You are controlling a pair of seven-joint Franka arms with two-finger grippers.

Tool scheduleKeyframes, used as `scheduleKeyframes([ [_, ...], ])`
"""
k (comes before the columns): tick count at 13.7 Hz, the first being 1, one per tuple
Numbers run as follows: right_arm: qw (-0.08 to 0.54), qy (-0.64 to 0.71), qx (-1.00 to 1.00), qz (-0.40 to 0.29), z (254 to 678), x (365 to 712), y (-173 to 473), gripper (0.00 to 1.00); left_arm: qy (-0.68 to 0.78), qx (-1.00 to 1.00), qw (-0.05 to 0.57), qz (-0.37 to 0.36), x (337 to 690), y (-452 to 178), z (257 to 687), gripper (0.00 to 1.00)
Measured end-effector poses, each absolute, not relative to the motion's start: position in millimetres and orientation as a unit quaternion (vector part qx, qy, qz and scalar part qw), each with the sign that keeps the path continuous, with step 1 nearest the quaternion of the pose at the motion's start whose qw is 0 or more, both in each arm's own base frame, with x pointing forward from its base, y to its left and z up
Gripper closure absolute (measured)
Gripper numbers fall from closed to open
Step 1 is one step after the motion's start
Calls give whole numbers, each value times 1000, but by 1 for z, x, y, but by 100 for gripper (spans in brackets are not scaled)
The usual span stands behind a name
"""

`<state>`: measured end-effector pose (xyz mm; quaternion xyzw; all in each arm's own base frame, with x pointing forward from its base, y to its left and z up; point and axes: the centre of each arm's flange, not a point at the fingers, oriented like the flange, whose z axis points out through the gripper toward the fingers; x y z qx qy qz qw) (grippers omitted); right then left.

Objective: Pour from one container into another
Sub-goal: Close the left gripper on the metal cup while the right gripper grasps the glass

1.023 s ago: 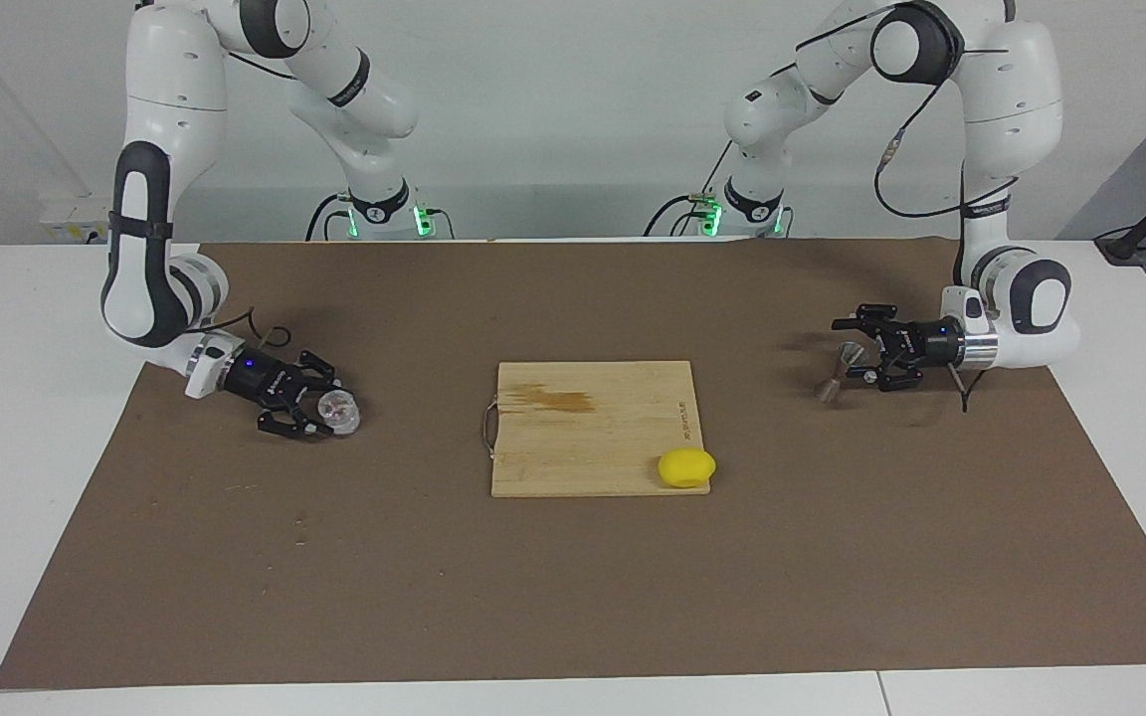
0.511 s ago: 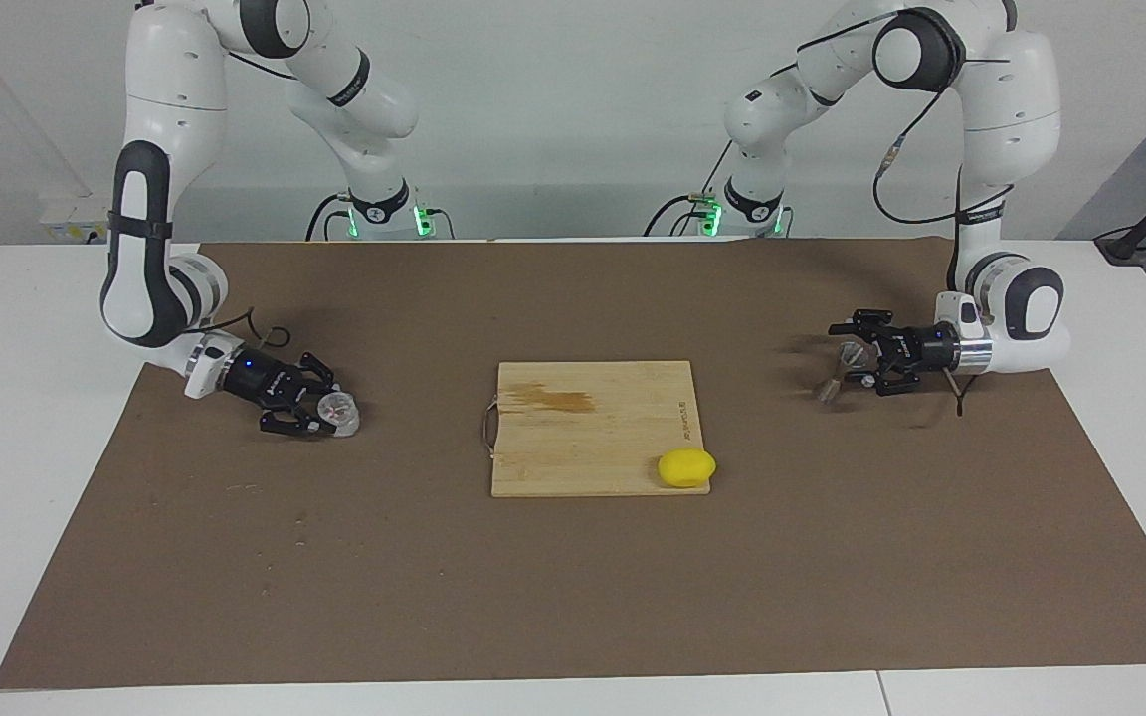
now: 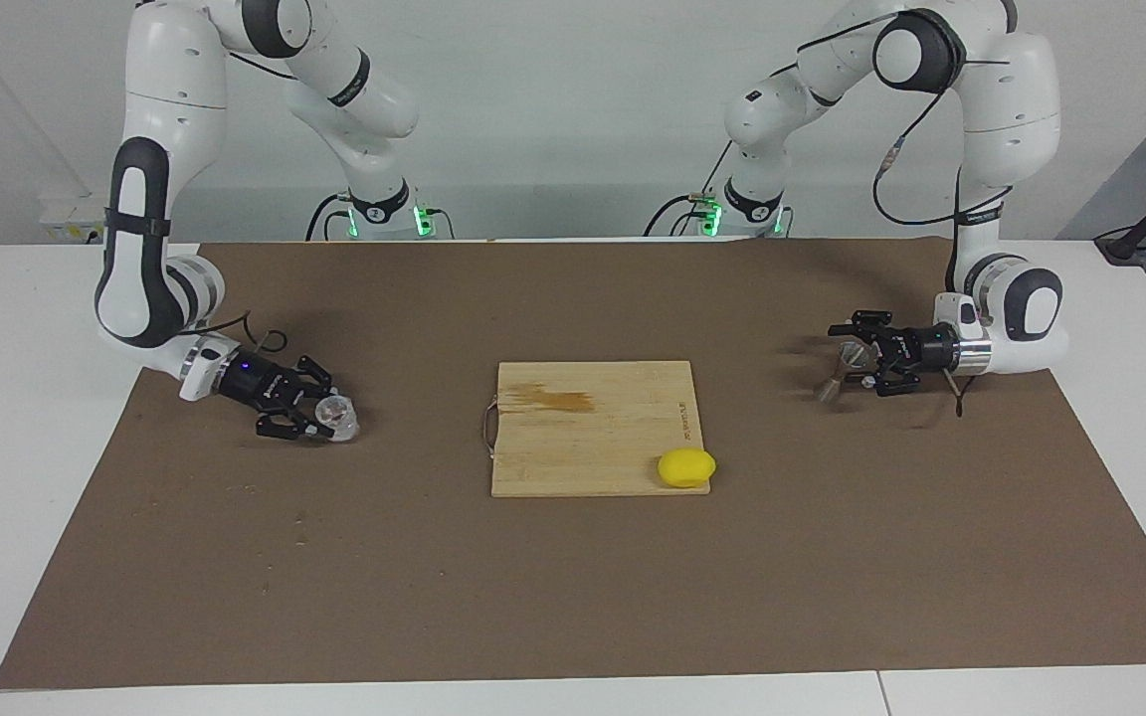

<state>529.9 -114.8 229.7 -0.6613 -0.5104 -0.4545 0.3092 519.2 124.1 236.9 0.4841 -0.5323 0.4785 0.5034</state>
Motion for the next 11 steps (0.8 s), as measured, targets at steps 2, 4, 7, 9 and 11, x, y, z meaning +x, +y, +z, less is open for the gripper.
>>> scheduleKeyframes([
  [2,313,-510,-662,-452,247,539,-105,49,-531,481,506,481,519,123,238,0],
  [4,317,-506,-664,-451,272,546,-94,49,-530,480,506,482,519,123,238,0],
  [7,318,-506,-663,-451,302,550,-81,49,-529,481,506,482,519,124,238,0],
  [9,318,-509,-660,-452,317,552,-72,49,-529,481,506,482,519,124,238,2],
  [11,321,-514,-655,-452,328,553,-61,49,-529,480,506,482,519,124,238,7],
])
